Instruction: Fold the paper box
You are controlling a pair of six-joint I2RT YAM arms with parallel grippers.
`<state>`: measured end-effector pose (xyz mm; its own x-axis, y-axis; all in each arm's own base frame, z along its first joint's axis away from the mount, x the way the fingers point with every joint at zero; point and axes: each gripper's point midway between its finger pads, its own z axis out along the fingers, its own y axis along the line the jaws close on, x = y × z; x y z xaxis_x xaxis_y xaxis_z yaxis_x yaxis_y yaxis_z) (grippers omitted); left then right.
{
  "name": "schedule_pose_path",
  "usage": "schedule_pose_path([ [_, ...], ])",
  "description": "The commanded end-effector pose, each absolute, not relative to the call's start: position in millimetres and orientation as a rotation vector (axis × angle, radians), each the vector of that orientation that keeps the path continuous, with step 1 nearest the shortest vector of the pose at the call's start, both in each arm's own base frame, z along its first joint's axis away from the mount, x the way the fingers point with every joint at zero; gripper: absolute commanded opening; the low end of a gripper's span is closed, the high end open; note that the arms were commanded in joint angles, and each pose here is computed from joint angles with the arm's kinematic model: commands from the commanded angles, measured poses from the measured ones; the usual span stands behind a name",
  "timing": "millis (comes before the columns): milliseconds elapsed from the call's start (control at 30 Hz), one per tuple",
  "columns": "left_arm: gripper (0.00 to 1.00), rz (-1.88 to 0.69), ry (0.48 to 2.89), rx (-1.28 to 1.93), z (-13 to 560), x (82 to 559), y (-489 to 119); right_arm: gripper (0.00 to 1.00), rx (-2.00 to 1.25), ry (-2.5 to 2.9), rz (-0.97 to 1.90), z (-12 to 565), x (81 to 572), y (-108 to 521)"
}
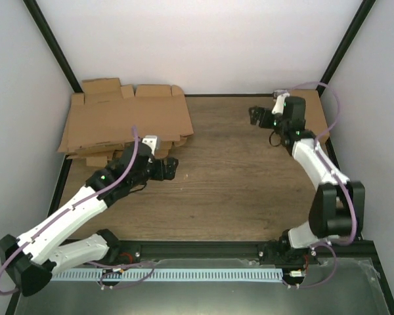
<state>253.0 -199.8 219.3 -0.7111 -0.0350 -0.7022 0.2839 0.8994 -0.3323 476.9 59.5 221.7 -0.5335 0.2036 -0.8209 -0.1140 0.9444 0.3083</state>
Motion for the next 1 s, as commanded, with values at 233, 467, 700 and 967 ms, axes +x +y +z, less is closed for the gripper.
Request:
schedule_pose_path([
  [233,1.0,-0.296,2.155,0.075,243,273,-153,1.0,-0.106,1.817,0.592,241,358,95],
  [467,1.0,-0.219,2.024,0.075,226,284,-142,1.0,0.047,1.79,0.473,204,330,65],
  [700,1.0,-0.117,1.81,0.126,226,285,-124,1.0,-0.042,1.746,0.307,181,320,53],
  [967,1.0,0.168,1.747,-0.025,199,312,-77,1.0,-0.067,1.671,0.138,172,339,34],
])
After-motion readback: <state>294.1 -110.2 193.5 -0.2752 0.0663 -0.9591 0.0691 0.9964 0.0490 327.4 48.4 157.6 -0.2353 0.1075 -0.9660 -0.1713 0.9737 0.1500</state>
